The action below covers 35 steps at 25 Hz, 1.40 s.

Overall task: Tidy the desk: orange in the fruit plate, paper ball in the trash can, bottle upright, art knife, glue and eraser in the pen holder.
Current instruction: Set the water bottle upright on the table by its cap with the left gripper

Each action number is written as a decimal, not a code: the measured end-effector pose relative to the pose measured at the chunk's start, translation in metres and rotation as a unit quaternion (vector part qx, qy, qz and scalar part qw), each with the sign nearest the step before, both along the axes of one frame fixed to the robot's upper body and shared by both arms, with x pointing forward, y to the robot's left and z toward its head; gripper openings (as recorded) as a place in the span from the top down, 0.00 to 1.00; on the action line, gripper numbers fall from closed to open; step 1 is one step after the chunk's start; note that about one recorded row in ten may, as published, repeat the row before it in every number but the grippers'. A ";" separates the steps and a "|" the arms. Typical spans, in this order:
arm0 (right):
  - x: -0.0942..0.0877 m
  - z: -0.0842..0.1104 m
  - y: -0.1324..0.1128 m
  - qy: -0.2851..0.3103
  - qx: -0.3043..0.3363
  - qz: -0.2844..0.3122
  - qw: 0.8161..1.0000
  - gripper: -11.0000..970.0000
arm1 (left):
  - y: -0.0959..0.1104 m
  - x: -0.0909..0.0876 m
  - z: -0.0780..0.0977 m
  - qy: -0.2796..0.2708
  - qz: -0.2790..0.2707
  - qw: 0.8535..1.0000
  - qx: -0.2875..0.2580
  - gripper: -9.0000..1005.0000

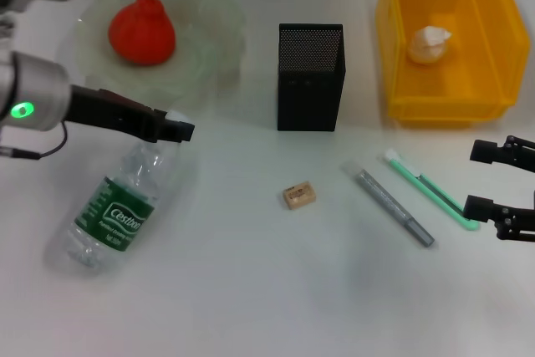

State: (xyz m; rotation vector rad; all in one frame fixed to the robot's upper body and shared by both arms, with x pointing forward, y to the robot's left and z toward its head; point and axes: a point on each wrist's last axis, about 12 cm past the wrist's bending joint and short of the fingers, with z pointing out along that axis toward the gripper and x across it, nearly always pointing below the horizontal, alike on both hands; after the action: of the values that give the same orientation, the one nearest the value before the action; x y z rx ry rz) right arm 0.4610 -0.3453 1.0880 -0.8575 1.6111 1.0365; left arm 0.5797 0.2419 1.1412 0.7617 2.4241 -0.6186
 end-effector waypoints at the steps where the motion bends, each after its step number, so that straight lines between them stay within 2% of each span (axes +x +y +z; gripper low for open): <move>1: 0.001 0.001 0.001 0.003 0.004 0.003 1.000 0.13 | 0.006 -0.003 0.000 -0.003 -0.002 1.000 -0.021 0.54; 5: 0.004 0.005 0.004 0.008 0.017 0.010 1.000 0.12 | 0.038 -0.017 -0.006 -0.033 -0.009 0.991 -0.126 0.55; 6: 0.005 0.006 0.005 0.009 0.023 0.013 1.000 0.12 | 0.051 -0.024 -0.012 -0.055 -0.008 0.985 -0.166 0.55; 7: 0.006 0.008 0.007 0.010 0.028 0.016 0.999 0.12 | 0.051 -0.024 -0.012 -0.055 -0.008 0.985 -0.166 0.55; 10: 0.010 0.012 0.011 0.011 0.045 0.023 0.999 0.12 | 0.062 -0.035 -0.023 -0.093 -0.011 0.972 -0.217 0.55; 15: 0.014 0.020 0.015 0.013 0.066 0.034 0.997 0.12 | 0.067 -0.048 -0.040 -0.139 -0.019 0.960 -0.243 0.56; 21: 0.019 0.023 0.022 0.012 0.081 0.039 0.996 0.13 | 0.076 -0.059 -0.042 -0.212 -0.008 0.940 -0.269 0.56; 28: 0.022 0.024 0.029 0.012 0.088 0.047 0.995 0.13 | 0.080 -0.063 -0.050 -0.244 0.004 0.931 -0.271 0.56; 35: 0.023 0.024 0.032 0.014 0.097 0.047 0.994 0.13 | 0.078 -0.067 -0.063 -0.308 0.034 0.907 -0.286 0.56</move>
State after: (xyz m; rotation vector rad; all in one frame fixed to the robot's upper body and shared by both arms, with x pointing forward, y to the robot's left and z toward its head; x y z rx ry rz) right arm 0.4837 -0.3132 1.1123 -0.7961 1.4756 1.2539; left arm 0.5122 0.3199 1.0778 0.5112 1.5673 -0.8521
